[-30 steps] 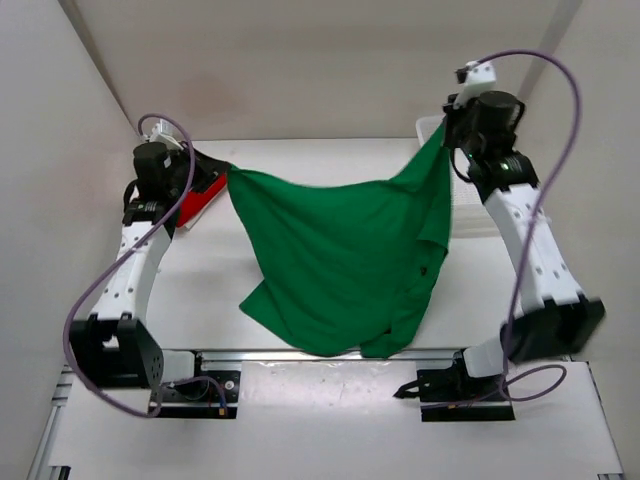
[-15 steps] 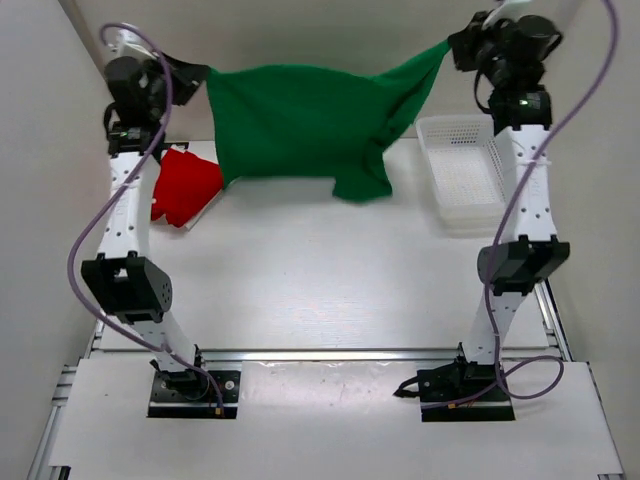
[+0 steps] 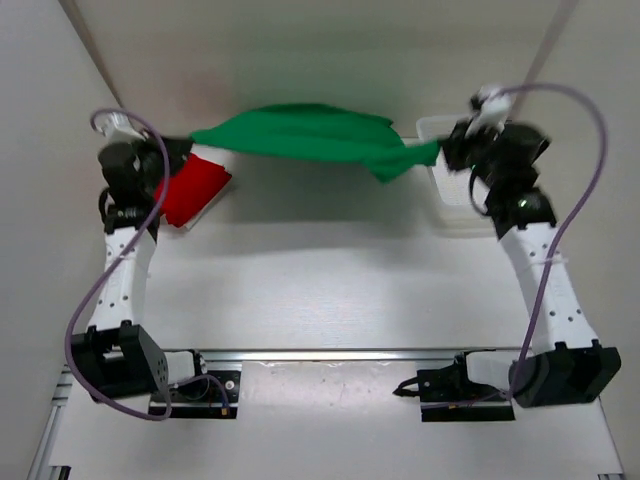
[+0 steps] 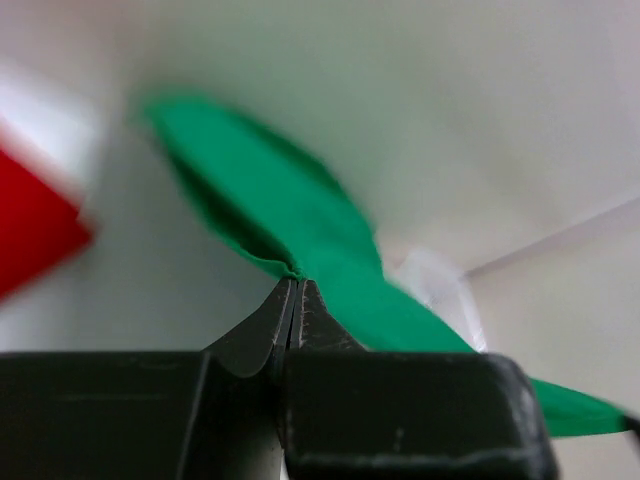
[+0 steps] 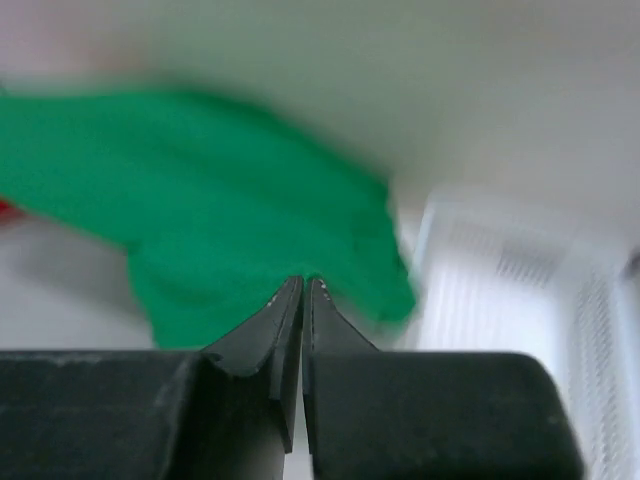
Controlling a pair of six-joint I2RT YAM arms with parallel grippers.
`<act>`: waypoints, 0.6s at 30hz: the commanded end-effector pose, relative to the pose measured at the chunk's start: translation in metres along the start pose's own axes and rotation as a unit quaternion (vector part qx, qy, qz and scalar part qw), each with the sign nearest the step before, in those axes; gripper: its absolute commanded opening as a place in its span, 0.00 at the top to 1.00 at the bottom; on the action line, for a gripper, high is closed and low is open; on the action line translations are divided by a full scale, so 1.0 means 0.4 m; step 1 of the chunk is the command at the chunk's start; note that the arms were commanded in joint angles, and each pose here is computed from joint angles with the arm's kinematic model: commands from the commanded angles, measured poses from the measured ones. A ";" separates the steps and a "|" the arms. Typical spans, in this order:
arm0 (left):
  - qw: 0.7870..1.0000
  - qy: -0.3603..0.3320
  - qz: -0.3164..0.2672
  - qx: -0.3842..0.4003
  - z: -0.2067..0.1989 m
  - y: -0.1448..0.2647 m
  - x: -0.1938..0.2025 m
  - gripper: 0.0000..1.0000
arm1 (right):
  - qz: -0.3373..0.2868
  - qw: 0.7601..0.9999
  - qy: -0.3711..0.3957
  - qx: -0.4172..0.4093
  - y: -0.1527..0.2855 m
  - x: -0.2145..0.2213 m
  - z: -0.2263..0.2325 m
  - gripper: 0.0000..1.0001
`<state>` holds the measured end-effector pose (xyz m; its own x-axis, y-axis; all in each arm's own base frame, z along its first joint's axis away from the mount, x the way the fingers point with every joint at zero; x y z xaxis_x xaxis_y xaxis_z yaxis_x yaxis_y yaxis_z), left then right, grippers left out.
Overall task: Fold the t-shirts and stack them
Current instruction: Flatten out the tshirt, then fold the flattened tshirt in 1/3 of the way
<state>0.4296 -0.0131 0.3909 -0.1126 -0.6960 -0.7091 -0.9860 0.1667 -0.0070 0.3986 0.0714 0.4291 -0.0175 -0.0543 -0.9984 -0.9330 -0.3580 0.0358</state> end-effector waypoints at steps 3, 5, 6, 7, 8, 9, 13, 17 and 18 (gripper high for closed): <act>0.993 0.011 0.074 -0.091 0.230 0.124 0.264 1.00 | 0.141 0.988 -0.056 -0.003 0.111 0.420 0.096 0.99; 0.988 0.032 0.105 -0.107 0.298 0.187 0.347 1.00 | 0.175 0.979 -0.105 -0.012 0.173 0.533 0.150 1.00; 0.983 0.045 0.119 -0.136 0.358 0.221 0.389 1.00 | 0.213 0.968 -0.131 -0.009 0.215 0.604 0.171 1.00; 0.977 0.059 0.142 -0.148 0.387 0.244 0.420 1.00 | 0.248 0.957 -0.151 -0.004 0.251 0.664 0.190 1.00; 0.971 0.065 0.165 -0.158 0.417 0.272 0.467 1.00 | 0.256 0.953 -0.160 0.006 0.278 0.685 0.194 1.00; 0.963 0.078 0.188 -0.175 0.445 0.303 0.510 1.00 | 0.278 0.943 -0.182 0.015 0.314 0.707 0.201 1.00; 0.949 0.065 0.245 -0.190 0.467 0.373 0.588 1.00 | 0.326 0.912 -0.245 0.031 0.403 0.720 0.226 1.00; 0.940 0.040 0.272 -0.200 0.465 0.433 0.579 1.00 | 0.377 0.888 -0.259 0.038 0.480 0.689 0.265 1.00; 0.935 0.030 0.284 -0.209 0.455 0.448 0.588 1.00 | 0.402 0.875 -0.267 0.040 0.510 0.714 0.273 1.00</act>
<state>0.2638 -0.0170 0.0832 -0.5701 -0.6966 -0.4355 -0.7494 0.2236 0.6232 0.1994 0.0869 0.1524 -0.7394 0.1449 -0.6575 -0.6597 -0.3504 0.6648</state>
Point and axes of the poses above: each gripper's point midway between its finger pads, its own y axis back along the fingers, its own z axis along the line the jaws close on, x = y × z, the point moved 1 cm from there along y, back along the fingers
